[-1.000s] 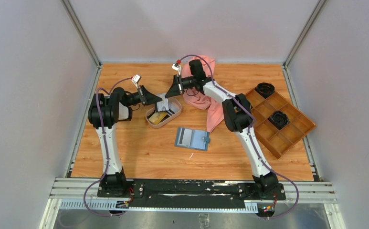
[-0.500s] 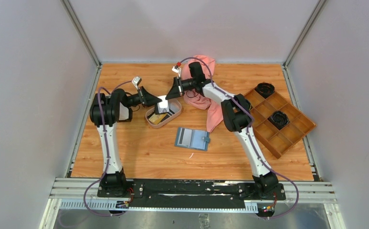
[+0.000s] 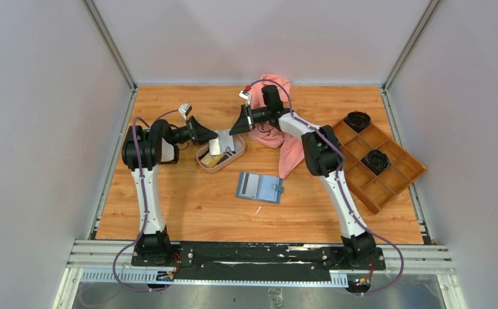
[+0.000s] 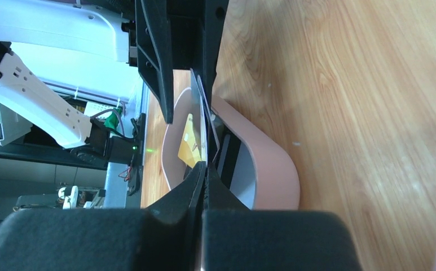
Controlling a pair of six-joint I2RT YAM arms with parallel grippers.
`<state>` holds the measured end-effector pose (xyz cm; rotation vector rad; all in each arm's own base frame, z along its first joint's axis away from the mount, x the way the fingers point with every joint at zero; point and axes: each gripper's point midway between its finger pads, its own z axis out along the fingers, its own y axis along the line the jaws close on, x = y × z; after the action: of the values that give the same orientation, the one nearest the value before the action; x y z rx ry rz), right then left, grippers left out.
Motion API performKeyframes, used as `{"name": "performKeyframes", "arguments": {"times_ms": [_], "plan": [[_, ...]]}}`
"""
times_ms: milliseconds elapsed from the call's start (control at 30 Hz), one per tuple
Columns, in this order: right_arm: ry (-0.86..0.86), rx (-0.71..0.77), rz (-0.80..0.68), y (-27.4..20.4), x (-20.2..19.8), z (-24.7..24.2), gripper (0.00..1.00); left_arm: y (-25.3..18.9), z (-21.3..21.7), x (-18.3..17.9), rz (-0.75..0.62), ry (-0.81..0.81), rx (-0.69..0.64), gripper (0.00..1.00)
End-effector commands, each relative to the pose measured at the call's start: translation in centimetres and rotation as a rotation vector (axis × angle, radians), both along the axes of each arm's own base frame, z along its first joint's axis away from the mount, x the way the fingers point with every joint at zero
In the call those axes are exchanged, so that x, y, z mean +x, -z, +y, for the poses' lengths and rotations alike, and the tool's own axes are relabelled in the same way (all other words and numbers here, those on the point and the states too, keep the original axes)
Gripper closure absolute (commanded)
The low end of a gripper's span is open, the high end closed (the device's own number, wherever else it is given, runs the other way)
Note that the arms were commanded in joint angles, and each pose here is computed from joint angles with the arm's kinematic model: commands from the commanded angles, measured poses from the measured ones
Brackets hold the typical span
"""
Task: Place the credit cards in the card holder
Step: Place the credit card in the storage box.
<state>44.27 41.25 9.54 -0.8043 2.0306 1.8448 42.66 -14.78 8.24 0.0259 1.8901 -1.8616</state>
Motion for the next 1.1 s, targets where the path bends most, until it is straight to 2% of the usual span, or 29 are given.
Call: {"name": "performKeyframes", "arguments": {"times_ms": [0,500,633,767,1067], "plan": [[-0.006,0.066,-0.063,-4.5,0.4,-1.8,1.0,-0.4,0.4,0.1,-0.046,0.015,0.004,0.68],[-0.046,0.116,-0.116,-10.0,-2.5,-3.4,1.0,-1.4,0.4,0.0,-0.034,0.046,0.0,0.59],[-0.055,0.126,-0.134,-11.4,-3.2,-3.9,1.0,-2.2,0.5,0.2,-0.046,0.05,0.0,0.51],[-0.063,0.131,-0.148,-12.5,-4.1,-4.3,1.0,-3.4,0.7,1.0,-0.072,0.041,-0.002,0.45],[-0.063,0.068,-0.207,-12.8,-6.1,-5.6,1.0,-8.1,1.9,2.1,-0.158,0.014,-0.002,0.43]]}}
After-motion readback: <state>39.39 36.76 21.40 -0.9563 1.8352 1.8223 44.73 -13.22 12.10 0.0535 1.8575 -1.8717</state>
